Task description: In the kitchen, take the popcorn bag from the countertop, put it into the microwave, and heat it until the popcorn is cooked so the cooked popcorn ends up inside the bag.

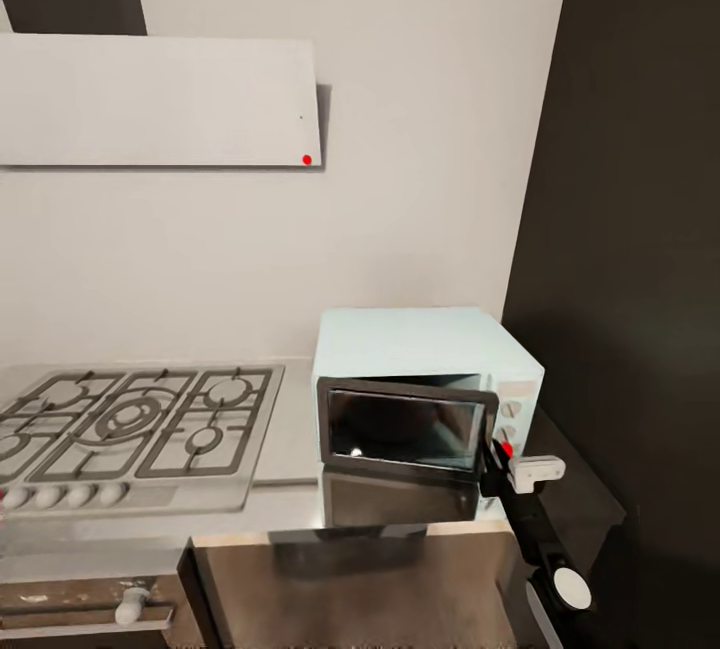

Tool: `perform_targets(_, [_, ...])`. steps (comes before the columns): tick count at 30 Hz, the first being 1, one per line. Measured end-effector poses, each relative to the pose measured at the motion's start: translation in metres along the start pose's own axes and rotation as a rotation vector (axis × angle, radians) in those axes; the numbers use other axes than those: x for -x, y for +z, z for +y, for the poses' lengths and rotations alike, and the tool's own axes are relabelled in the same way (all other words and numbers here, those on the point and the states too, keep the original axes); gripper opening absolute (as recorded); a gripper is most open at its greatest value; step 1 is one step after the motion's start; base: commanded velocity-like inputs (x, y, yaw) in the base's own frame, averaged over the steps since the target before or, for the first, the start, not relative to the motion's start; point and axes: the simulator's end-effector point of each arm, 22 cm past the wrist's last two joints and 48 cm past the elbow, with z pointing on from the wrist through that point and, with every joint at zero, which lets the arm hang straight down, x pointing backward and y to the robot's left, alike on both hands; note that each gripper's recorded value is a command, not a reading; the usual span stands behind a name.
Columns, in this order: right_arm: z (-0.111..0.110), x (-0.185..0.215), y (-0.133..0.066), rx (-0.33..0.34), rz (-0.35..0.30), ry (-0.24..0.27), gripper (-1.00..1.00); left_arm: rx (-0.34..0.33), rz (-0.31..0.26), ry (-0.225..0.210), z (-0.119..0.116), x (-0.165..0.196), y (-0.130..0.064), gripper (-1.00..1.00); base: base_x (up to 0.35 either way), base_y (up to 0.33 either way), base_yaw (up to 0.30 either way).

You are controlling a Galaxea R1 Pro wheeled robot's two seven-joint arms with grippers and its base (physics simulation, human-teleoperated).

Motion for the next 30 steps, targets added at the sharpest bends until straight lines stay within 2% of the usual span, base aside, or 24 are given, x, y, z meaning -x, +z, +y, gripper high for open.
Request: perform_targets(30, [0.020,0.002,-0.001,0.042,-0.006,-0.003,-1.00,0.000,-0.001,0.000,0.000,0.000,0.000,1.00,-0.087,0.000,0.000])
